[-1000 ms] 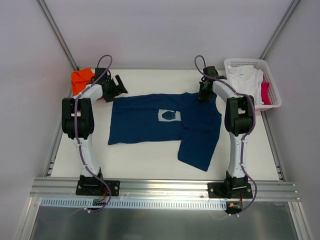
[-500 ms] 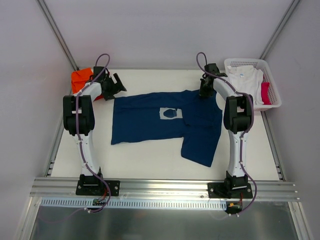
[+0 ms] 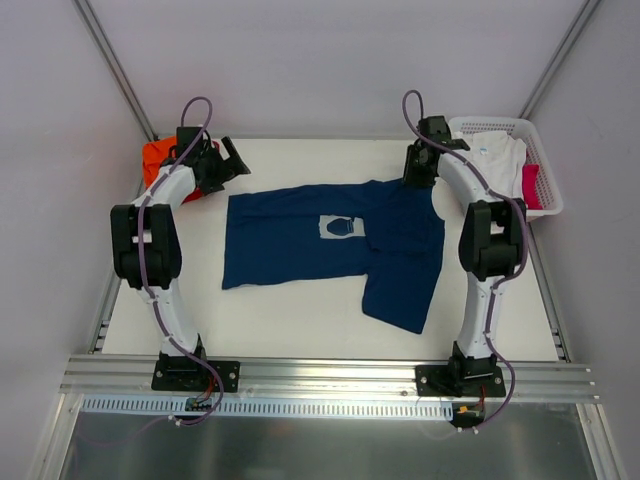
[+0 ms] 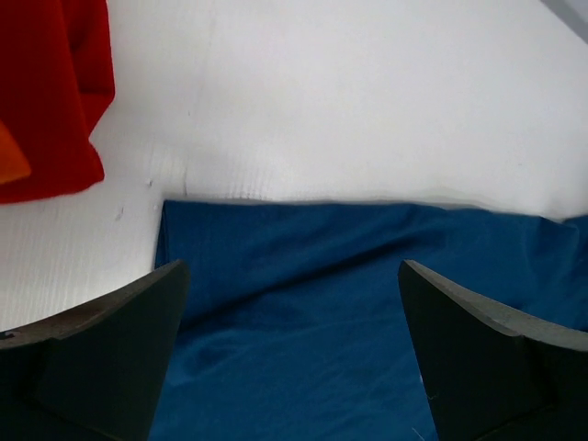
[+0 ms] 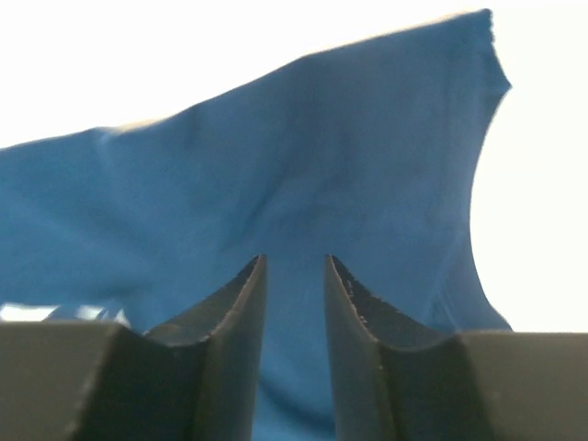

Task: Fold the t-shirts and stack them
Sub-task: Fold the flattened tshirt in 1/3 of the way

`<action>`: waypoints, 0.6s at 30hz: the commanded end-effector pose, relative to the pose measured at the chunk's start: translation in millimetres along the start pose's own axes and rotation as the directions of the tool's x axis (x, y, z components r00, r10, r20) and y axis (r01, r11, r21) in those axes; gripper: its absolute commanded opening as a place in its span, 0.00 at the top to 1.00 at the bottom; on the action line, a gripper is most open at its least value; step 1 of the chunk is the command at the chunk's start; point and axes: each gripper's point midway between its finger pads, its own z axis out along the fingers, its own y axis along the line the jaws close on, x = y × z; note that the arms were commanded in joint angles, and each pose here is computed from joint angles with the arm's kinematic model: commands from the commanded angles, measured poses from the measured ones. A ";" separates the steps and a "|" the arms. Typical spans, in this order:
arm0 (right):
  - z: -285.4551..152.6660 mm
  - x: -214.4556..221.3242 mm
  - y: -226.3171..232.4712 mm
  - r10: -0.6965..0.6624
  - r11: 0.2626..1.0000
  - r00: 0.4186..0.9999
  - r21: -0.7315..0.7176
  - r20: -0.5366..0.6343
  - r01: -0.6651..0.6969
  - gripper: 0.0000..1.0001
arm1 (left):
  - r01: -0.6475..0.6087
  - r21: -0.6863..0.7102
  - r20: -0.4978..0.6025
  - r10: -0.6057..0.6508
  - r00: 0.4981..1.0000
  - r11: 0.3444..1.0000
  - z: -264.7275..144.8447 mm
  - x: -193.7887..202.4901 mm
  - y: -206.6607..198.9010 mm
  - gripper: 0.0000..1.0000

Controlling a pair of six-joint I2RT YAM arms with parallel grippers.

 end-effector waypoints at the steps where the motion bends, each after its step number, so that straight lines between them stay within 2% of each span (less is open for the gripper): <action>1: -67.1 -23.2 5.0 -0.010 0.999 0.994 -0.031 0.113 0.014 0.65 | -0.034 0.020 0.081 0.032 0.996 0.999 -40.4 -14.3 -14.5 0.01; 5: -106.1 -9.9 8.2 -0.005 0.998 0.987 -0.053 0.160 0.013 0.64 | -0.029 0.028 0.100 0.026 0.995 0.999 -67.3 -3.1 -17.5 0.01; 6: -101.5 9.5 4.1 -0.008 0.999 0.992 -0.045 0.125 0.013 0.64 | -0.022 0.027 0.097 0.019 0.995 0.999 -70.4 0.9 -17.0 0.01; 8: -119.4 18.0 9.2 -0.020 0.998 0.987 -0.055 0.158 0.029 0.64 | -0.011 0.026 0.085 0.008 0.996 1.000 -78.8 14.7 -13.4 0.01; 12: -123.9 64.8 4.8 0.000 0.999 0.992 -0.054 0.126 0.007 0.64 | -0.014 0.022 0.078 0.012 0.997 1.000 -91.2 36.5 -11.0 0.01; 18: -141.9 110.2 0.0 0.003 0.999 0.992 -0.054 0.129 0.004 0.64 | -0.021 0.021 0.065 0.019 0.998 1.000 -108.5 70.7 -8.5 0.01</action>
